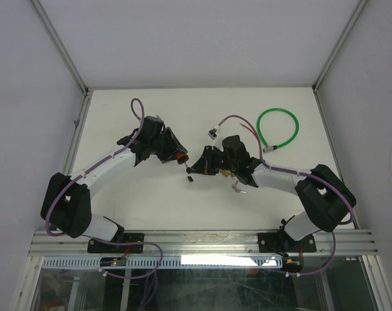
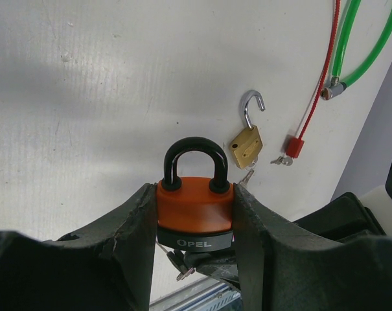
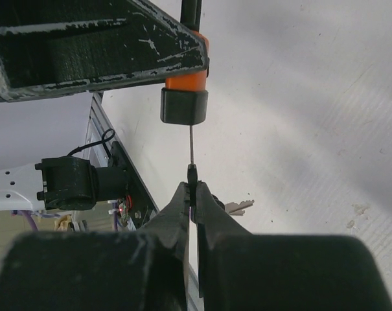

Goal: Unlock with the key

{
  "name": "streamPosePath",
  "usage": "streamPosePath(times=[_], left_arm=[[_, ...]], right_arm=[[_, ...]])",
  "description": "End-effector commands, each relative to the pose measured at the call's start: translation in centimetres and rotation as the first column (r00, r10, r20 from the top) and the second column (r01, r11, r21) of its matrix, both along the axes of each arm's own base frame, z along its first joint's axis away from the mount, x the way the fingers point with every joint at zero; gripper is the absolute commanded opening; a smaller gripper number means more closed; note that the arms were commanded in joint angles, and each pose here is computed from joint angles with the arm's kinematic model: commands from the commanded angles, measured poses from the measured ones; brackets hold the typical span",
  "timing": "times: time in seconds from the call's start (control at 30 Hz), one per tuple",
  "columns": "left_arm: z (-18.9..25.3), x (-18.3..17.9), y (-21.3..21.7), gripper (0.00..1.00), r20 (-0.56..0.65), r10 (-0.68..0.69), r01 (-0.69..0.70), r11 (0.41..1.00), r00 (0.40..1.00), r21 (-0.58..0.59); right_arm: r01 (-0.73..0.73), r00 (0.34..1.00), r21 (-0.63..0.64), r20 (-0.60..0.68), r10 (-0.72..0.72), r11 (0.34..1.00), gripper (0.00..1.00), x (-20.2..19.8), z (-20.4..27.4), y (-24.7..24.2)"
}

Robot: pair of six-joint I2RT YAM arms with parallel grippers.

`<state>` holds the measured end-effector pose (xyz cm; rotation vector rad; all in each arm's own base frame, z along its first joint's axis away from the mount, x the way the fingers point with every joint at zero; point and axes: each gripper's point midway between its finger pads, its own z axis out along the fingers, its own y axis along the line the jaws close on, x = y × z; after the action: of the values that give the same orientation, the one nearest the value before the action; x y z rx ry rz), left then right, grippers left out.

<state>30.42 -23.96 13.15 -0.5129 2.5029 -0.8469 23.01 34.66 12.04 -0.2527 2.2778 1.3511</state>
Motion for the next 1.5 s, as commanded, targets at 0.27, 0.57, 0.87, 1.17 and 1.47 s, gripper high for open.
streamPosePath(times=[0.27,0.57,0.87,1.17,1.47], left_arm=[[2.8,0.7,-1.2,0.06,0.094,0.004,0.0,0.999,0.996,-0.049],[1.8,0.5,-1.6,0.06,0.08,0.01,-0.008,1.0,0.997,-0.025],[2.2,0.1,-2.5,0.06,0.088,0.007,-0.005,1.0,0.996,-0.026],[1.7,-0.5,-3.0,0.02,0.062,0.036,-0.034,0.999,0.997,-0.028],[-0.3,-2.0,-4.2,0.01,0.023,0.023,-0.023,1.0,0.999,0.008]], right_arm=[[0.063,0.994,0.1,0.081,-0.071,0.993,0.0,1.7,3.6,-0.1],[0.079,0.991,0.102,0.099,-0.089,0.992,0.0,2.0,3.9,-0.2],[0.152,0.982,0.056,0.102,-0.157,0.987,0.0,2.9,3.1,-1.0],[0.195,0.963,0.1,0.172,-0.209,0.976,0.0,4.2,3.5,-0.8],[0.241,0.924,0.176,0.259,-0.281,0.954,0.0,5.8,5.2,-0.9]])
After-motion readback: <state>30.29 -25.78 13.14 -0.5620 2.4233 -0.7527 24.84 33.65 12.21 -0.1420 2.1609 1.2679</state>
